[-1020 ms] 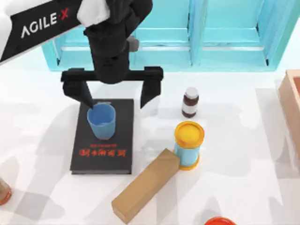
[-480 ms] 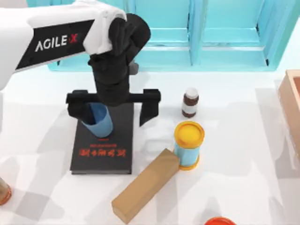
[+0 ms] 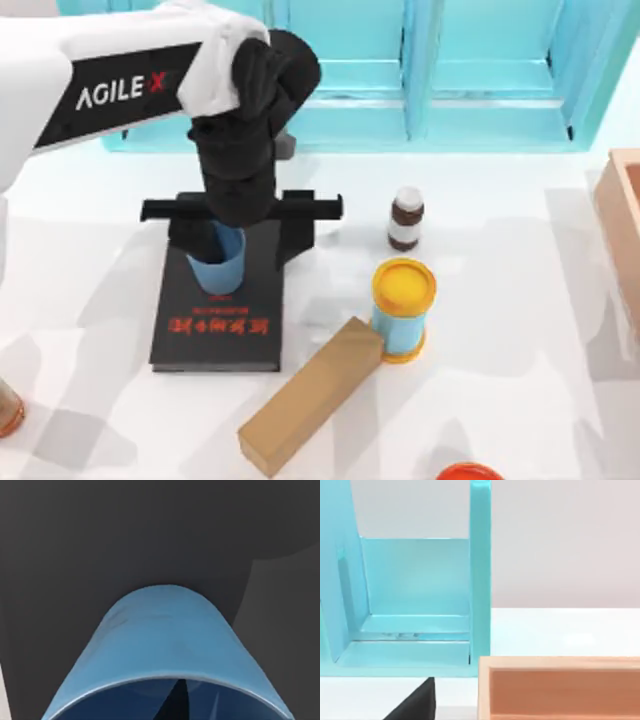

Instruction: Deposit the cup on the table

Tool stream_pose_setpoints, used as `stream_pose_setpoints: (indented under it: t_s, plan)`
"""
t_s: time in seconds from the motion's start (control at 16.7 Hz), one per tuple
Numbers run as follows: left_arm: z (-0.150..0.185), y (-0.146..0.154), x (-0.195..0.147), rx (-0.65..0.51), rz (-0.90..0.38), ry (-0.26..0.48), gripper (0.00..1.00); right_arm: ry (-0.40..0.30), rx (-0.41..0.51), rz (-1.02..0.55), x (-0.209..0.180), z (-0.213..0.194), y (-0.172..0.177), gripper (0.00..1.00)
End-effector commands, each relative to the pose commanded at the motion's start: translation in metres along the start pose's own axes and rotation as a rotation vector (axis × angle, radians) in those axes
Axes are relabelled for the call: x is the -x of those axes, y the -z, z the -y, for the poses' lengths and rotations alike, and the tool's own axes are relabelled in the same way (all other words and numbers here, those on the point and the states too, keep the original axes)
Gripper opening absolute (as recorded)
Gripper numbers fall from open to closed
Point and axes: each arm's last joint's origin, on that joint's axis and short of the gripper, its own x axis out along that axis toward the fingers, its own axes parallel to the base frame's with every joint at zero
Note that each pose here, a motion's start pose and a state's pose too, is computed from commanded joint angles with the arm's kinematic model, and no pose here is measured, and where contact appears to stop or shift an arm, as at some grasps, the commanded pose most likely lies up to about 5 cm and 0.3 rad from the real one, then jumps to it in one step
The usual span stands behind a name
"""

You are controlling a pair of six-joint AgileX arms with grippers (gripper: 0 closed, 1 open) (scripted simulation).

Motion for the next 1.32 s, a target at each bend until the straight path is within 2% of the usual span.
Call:
stream_pose_setpoints:
  t_s: [0.3,0.36,0.9,1.32]
  plan:
    - [0.0,0.0,0.0,0.0,0.0,0.0,0.02,0.0,0.0,0.0,0.0,0.0,0.0,1.0]
    - [0.0,0.0,0.0,0.0,0.0,0.0,0.0,0.0,0.0,0.0,0.0,0.0,0.0,1.0]
    - [0.001,0.0,0.001,-0.002,0.001,0.001,0.0,0.0,0.0,0.0,0.0,0.0,0.0,1.0]
    - [0.001,0.0,0.041,-0.003,-0.007,-0.003,0.0,0.0,0.0,0.0,0.0,0.0,0.0,1.0]
